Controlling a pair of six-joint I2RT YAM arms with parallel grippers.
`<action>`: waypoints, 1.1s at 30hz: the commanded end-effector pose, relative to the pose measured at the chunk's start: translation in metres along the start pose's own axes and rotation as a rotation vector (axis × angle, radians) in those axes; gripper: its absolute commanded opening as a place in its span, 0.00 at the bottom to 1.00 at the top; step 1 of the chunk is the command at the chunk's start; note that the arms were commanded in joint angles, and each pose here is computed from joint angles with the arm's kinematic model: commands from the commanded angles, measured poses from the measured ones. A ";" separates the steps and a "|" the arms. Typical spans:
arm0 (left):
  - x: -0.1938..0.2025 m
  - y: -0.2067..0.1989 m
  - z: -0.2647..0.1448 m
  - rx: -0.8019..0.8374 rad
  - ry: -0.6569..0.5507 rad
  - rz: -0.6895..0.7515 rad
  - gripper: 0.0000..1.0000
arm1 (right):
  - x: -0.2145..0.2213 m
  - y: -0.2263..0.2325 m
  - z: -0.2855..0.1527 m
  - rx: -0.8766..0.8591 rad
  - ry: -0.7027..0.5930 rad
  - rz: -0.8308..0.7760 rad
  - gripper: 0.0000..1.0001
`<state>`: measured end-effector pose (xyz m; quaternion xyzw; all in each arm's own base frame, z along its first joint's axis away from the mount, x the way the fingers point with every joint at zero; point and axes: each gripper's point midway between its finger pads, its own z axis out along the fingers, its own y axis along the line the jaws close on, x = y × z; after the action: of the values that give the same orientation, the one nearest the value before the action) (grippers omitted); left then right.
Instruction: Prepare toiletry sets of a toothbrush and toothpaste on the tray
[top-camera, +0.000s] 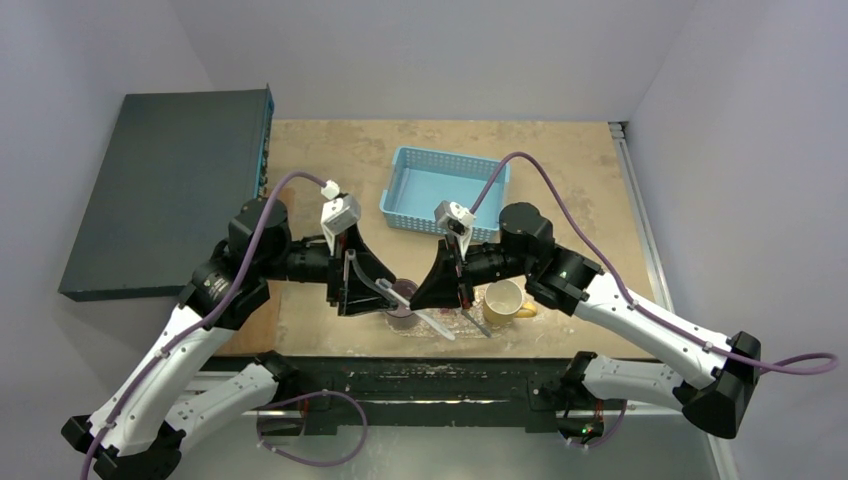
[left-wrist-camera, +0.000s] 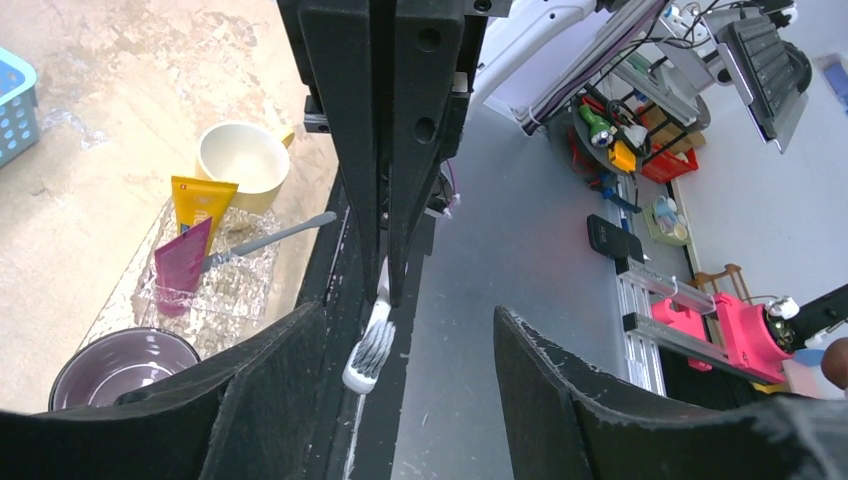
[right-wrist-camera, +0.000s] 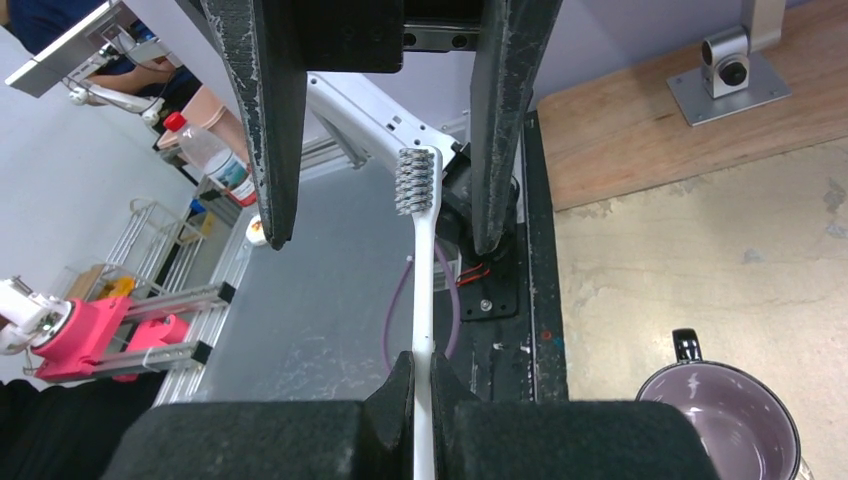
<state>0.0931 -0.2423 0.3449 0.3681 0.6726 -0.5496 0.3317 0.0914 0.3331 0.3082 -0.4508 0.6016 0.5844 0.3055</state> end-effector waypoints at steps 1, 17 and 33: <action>0.000 -0.007 -0.002 0.040 -0.003 0.061 0.59 | -0.011 0.013 0.000 -0.049 -0.031 -0.040 0.00; 0.001 -0.005 -0.002 0.033 -0.002 0.066 0.16 | -0.011 0.019 -0.001 -0.068 -0.040 -0.044 0.00; -0.001 0.003 -0.007 -0.060 -0.014 0.035 0.00 | -0.013 0.009 -0.014 0.067 -0.038 -0.069 0.40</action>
<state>0.0944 -0.2380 0.3410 0.3708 0.6763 -0.5346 0.3454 0.0870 0.3302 0.3130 -0.4496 0.5982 0.5833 0.3159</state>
